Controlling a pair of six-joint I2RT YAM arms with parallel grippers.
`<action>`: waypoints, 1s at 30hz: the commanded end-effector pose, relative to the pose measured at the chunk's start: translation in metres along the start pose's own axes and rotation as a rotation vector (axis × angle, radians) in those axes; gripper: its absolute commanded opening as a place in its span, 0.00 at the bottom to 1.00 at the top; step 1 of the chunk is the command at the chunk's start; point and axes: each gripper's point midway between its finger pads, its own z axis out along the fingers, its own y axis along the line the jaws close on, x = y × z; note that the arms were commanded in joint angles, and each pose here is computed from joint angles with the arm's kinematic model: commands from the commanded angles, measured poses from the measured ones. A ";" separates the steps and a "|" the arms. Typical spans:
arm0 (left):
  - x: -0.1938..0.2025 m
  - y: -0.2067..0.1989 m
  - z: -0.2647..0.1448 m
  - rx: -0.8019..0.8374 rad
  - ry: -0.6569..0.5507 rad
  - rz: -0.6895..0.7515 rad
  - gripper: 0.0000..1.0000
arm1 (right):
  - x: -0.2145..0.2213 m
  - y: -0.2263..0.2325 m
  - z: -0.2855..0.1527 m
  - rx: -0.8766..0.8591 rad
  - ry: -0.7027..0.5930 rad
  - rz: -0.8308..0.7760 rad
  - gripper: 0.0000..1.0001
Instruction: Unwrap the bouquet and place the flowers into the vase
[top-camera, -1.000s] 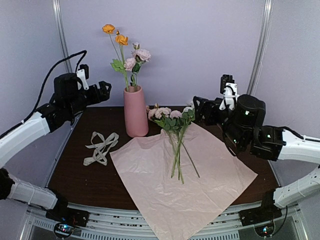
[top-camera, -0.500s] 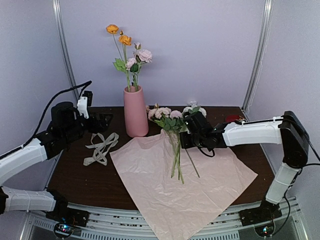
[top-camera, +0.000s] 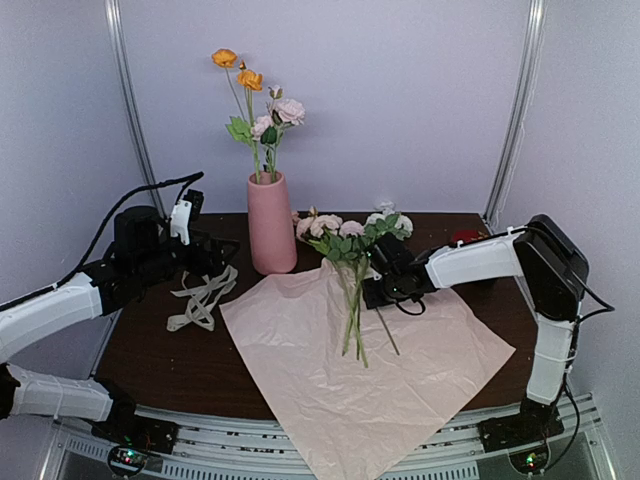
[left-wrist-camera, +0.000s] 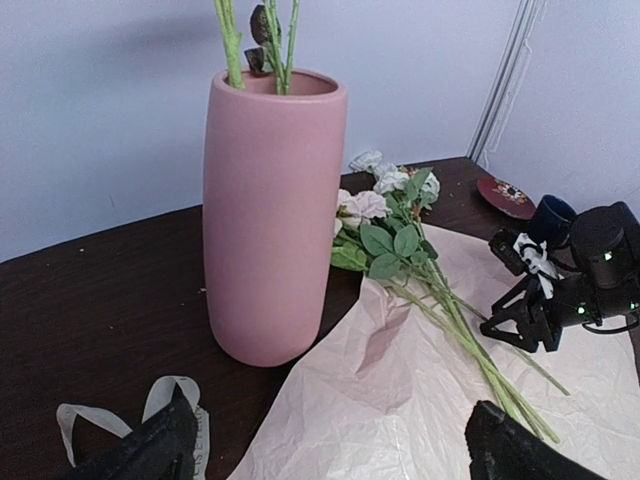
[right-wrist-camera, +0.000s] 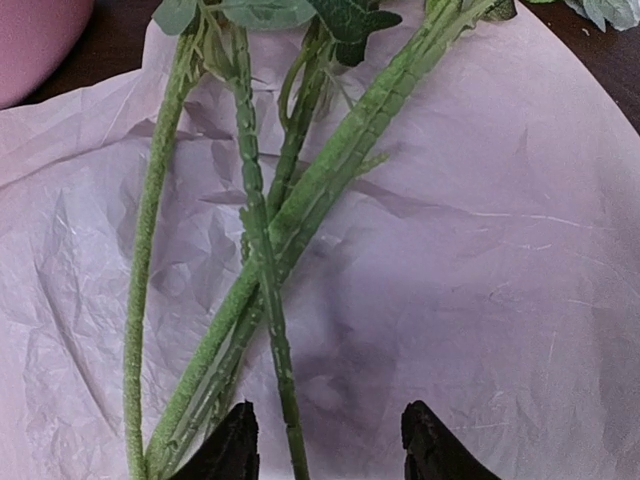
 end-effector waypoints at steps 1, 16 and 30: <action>-0.016 -0.004 -0.002 0.022 -0.051 0.019 0.97 | 0.002 0.000 0.006 -0.009 0.020 -0.011 0.43; -0.016 -0.003 0.000 0.018 -0.043 0.011 0.96 | 0.013 0.000 0.009 -0.038 0.032 0.018 0.09; -0.036 -0.003 -0.020 -0.001 -0.143 0.022 0.96 | -0.051 -0.012 -0.078 -0.031 -0.201 0.124 0.00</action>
